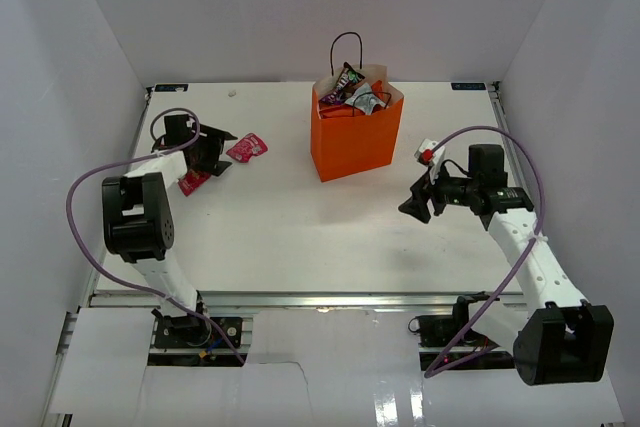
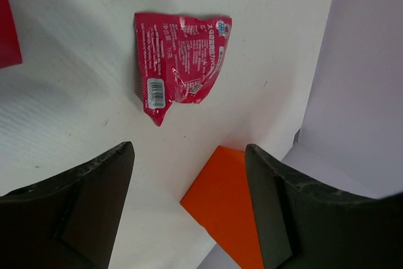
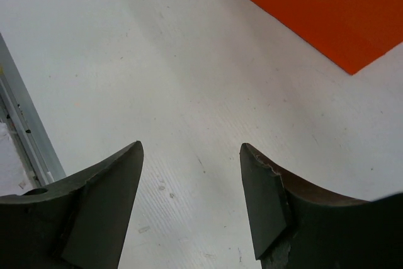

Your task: Place the snacks into the paper bag

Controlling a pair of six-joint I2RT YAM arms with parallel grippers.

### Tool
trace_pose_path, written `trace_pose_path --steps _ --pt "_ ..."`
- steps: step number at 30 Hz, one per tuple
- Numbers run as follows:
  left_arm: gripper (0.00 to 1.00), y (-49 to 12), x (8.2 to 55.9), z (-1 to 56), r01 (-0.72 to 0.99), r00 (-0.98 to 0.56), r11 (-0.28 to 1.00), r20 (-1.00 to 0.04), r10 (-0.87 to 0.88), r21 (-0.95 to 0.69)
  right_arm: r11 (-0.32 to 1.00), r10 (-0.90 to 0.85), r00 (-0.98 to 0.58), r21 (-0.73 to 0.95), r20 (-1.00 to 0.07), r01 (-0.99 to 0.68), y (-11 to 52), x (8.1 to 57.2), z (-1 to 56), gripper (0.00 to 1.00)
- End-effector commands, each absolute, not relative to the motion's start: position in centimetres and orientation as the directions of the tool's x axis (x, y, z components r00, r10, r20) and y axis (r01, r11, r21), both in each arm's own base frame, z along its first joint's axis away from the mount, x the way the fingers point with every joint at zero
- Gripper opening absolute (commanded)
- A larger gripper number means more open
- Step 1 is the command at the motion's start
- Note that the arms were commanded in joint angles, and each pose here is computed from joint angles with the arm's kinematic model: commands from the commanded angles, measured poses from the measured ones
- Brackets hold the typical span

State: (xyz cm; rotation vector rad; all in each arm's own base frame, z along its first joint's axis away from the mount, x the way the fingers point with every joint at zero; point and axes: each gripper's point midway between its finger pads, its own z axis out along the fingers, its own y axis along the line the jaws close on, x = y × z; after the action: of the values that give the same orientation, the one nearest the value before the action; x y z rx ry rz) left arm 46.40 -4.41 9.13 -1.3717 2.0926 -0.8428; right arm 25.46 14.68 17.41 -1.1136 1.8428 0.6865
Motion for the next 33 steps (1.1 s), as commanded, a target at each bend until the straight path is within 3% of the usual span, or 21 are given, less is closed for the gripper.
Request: trace_pose_path --steps 1,11,24,27,31,33 --pt "0.81 -4.6 47.7 9.4 -0.619 -0.352 0.255 -0.028 -0.936 -0.743 0.496 -0.318 -0.247 0.061 -0.915 -0.866 14.2 26.3 18.8 0.69" --pt "0.74 -5.1 49.6 6.6 -0.651 -0.35 0.252 -0.012 -0.937 -0.716 0.564 -0.217 -0.317 0.146 -0.923 -0.813 12.4 27.5 18.5 0.69" --pt "0.51 -5.7 50.6 3.6 -0.685 -0.349 0.261 -0.008 -0.937 -0.68 0.562 -0.181 -0.336 0.183 -0.924 -0.806 12.1 27.4 19.0 0.69" --pt "0.42 -5.6 50.5 3.6 -0.678 -0.358 0.278 -0.025 -0.933 -0.681 0.558 -0.176 -0.337 0.188 -0.925 -0.808 12.2 27.4 19.1 0.69" --pt "0.18 -5.8 50.5 3.8 -0.635 -0.399 0.325 -0.063 -0.915 -0.7 0.513 -0.16 -0.331 0.208 -0.93 -0.833 12.8 26.8 19.7 0.69" --pt "0.13 -5.8 50.4 4.0 -0.603 -0.435 0.373 -0.102 -0.895 -0.705 0.486 -0.157 -0.327 0.215 -0.932 -0.847 13.1 26.5 20.0 0.69"
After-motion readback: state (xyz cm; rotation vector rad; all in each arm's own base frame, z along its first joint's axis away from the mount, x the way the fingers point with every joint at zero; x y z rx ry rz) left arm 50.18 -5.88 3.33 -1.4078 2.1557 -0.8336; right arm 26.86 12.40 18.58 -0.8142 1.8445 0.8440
